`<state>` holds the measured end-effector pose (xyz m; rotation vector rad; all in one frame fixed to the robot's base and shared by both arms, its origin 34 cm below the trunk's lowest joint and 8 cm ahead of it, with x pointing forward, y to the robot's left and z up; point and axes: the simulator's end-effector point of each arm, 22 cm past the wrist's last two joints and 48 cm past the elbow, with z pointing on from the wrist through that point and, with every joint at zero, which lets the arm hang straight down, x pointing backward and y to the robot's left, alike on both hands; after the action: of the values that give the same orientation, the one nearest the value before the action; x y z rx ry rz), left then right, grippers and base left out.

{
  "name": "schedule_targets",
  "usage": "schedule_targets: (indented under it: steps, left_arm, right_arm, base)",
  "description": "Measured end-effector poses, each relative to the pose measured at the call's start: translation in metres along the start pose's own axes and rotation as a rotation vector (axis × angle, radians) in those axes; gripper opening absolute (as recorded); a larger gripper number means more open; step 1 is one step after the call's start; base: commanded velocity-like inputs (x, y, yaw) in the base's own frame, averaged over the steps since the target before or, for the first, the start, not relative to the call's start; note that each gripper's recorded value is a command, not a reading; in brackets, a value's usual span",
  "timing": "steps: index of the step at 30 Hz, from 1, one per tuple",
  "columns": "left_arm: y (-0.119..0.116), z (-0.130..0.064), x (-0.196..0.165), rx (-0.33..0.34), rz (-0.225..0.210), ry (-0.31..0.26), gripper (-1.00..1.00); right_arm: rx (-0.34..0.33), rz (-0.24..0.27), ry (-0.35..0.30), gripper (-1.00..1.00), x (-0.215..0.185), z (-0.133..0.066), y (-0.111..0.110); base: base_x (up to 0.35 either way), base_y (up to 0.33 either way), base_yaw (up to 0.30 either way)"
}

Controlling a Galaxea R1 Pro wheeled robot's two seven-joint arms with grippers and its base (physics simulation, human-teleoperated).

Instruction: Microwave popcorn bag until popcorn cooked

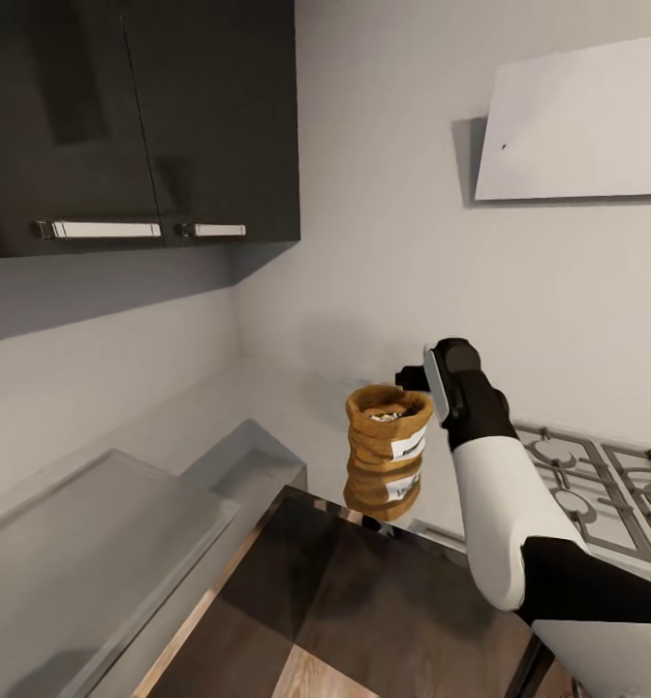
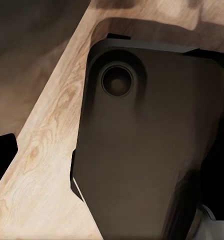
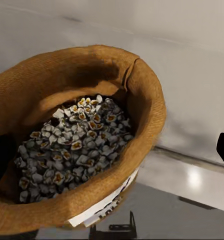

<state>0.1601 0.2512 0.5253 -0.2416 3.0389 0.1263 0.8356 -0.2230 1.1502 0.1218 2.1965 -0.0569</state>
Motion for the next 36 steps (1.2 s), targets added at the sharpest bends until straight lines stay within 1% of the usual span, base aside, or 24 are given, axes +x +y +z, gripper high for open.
schedule_targets:
  steps: [1,2,3,5,6,15,25,31,36]
  left_arm:
    - [0.000,0.000,0.000,0.000,0.000,0.000,1.00]
    - [0.000,0.000,0.000,0.000,0.000,0.000,1.00]
    - [0.000,0.000,0.000,0.000,0.000,0.000,1.00]
    - [0.000,0.000,0.000,0.000,0.000,0.000,1.00]
    - [0.000,0.000,0.000,0.001,0.000,0.000,1.00]
    - [0.000,0.000,0.001,0.001,0.000,0.001,1.00]
    - [-0.001,0.000,0.001,0.001,0.000,0.002,1.00]
    - [0.000,0.000,0.001,0.001,0.000,0.003,1.00]
    - [0.000,0.000,0.001,0.001,0.000,0.003,1.00]
  right_arm:
    - [-0.005,0.024,0.018,1.00,0.006,0.004,-0.004]
    - [-0.011,0.055,0.053,1.00,0.018,0.011,-0.008]
    - [-0.013,0.070,0.088,1.00,0.030,0.018,-0.009]
    - [-0.002,0.079,0.122,1.00,0.043,0.024,-0.013]
    - [0.003,0.081,0.129,1.00,0.045,0.025,-0.014]
    - [0.013,0.084,0.140,1.00,0.050,0.027,-0.016]
    - [-0.006,0.098,0.146,1.00,0.051,0.028,-0.012]
    - [-0.007,0.097,0.149,1.00,0.053,0.028,-0.012]
    - [-0.007,0.097,0.151,1.00,0.053,0.029,-0.012]
  base:
    - [-0.001,0.000,0.000]
    - [0.000,0.000,0.000]
    - [0.000,0.000,0.000]
    - [0.000,0.000,0.000]
    - [0.000,0.000,0.000]
    - [0.000,0.000,0.000]
    - [0.002,0.000,0.000]
    - [0.163,0.000,0.000]
    - [0.033,0.000,0.000]
